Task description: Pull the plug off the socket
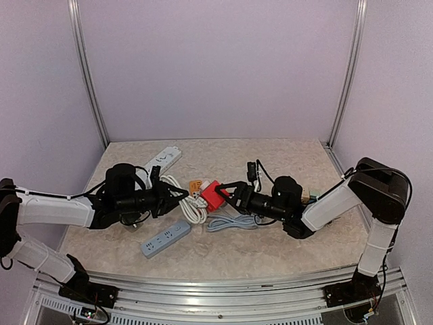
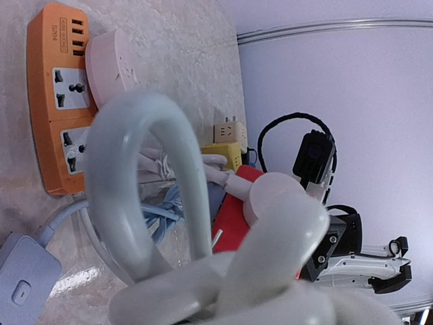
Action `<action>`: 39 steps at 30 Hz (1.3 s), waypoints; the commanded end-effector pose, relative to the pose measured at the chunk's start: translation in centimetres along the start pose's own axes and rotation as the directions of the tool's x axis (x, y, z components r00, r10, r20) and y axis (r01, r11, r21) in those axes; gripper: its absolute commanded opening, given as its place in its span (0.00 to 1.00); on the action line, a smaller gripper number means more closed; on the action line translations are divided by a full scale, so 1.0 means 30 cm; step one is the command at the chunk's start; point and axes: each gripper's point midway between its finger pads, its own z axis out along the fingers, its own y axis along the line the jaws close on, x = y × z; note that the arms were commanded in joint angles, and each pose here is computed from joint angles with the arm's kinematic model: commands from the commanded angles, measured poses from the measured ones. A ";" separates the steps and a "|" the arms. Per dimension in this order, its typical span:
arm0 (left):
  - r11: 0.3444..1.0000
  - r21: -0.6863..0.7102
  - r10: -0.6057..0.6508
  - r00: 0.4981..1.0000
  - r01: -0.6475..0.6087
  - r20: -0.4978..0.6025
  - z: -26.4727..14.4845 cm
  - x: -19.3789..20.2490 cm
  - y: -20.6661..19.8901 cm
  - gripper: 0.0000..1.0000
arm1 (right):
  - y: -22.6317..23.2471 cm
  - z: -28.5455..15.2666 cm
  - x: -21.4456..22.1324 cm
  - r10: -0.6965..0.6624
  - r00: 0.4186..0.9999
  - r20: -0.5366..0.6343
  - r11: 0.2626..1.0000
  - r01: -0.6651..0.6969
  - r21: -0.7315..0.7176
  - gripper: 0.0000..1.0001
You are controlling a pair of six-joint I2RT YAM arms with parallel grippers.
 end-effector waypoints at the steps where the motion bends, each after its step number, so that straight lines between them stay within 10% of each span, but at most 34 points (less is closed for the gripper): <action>1: 0.976 0.214 0.050 0.999 -0.048 -0.005 -0.076 -0.004 -0.197 0.00 | -0.037 -0.036 -0.060 -0.046 0.997 0.065 0.995 0.040 0.091 0.85; 39: 0.948 0.315 0.033 0.998 -0.050 0.061 -0.122 -0.045 -0.268 0.00 | 0.128 -0.006 0.053 -0.074 0.997 -0.002 0.996 0.074 -0.047 0.89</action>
